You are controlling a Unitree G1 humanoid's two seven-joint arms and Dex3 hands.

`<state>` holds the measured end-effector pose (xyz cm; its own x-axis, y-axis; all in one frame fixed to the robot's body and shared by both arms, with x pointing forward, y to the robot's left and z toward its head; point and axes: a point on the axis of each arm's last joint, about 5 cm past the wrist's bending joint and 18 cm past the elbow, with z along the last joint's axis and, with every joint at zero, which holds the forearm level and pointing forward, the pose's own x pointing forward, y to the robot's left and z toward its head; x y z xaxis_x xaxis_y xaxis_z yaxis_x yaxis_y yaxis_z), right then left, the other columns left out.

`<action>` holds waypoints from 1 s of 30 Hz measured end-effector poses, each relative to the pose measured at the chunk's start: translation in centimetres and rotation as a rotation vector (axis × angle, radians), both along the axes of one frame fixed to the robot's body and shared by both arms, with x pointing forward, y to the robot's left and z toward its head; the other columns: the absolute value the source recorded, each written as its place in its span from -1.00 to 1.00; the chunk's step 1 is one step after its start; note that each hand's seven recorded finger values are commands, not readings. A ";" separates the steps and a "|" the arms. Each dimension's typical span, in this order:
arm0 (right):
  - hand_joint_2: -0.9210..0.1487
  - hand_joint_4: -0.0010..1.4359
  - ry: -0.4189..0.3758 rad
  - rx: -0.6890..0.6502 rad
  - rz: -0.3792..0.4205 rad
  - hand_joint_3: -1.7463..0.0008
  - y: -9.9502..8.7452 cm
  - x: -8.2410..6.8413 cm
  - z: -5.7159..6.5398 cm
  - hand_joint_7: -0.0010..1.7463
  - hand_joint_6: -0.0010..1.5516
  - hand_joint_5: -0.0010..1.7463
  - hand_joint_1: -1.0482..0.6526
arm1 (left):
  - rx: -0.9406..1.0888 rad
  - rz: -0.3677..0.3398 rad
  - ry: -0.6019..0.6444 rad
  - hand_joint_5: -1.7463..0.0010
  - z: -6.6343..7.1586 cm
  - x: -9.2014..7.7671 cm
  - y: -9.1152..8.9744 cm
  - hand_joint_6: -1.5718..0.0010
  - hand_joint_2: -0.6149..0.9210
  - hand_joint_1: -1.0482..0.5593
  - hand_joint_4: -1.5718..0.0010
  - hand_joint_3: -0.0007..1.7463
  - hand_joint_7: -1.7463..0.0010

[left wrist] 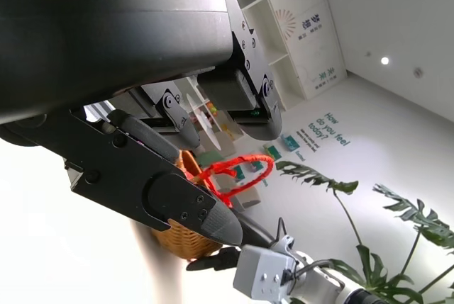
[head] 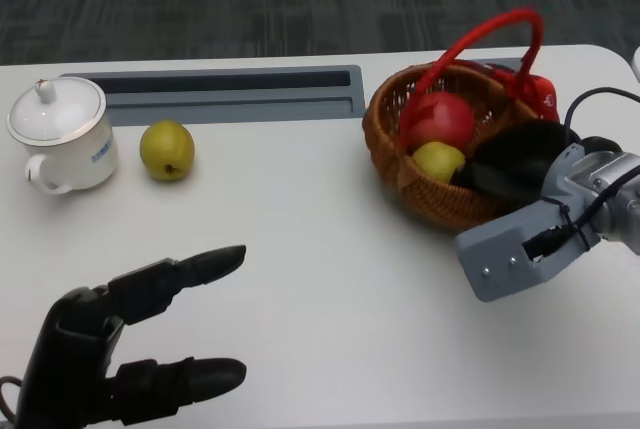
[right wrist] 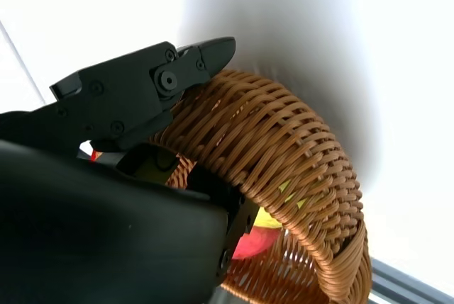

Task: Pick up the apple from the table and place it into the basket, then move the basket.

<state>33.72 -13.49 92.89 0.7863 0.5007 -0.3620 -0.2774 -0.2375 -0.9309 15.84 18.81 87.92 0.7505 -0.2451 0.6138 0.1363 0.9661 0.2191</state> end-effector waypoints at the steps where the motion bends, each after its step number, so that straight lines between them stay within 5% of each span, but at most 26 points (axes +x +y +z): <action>1: -1.00 0.52 0.000 0.004 -0.027 0.90 -0.1 0.1 0.0 -0.98 0.21 -0.84 -0.06 | -0.001 0.004 0.001 0.97 -0.1 -0.3 0.1 -0.03 0.77 -0.32 -0.14 -0.99 0.98; 16: -0.94 0.51 0.010 0.109 -0.434 1.00 -1.6 0.7 0.4 -0.98 0.28 -0.97 -0.07 | 0.000 0.078 0.034 0.98 -0.6 -6.7 0.5 -0.07 0.78 -0.32 -0.18 -1.00 0.98; 23: -0.87 0.29 0.027 0.186 -0.482 1.00 -1.0 0.8 0.3 -1.00 0.06 -1.00 -0.23 | -0.012 0.091 0.082 0.98 -0.3 -9.4 0.1 -0.07 0.77 -0.29 -0.19 -1.00 0.99; 30: -0.65 -0.17 0.043 0.285 -0.487 1.00 -0.6 0.8 0.5 -1.00 -0.28 -1.00 -0.40 | -0.017 0.058 0.090 0.99 -0.2 -9.0 -0.3 -0.05 0.75 -0.27 -0.16 -1.00 1.00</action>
<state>34.57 -14.10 93.42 0.9385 0.1659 -0.3028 -0.3314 0.1865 -0.9249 6.84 18.52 87.67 0.8153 -0.1894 0.5472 0.0979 0.9765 0.1920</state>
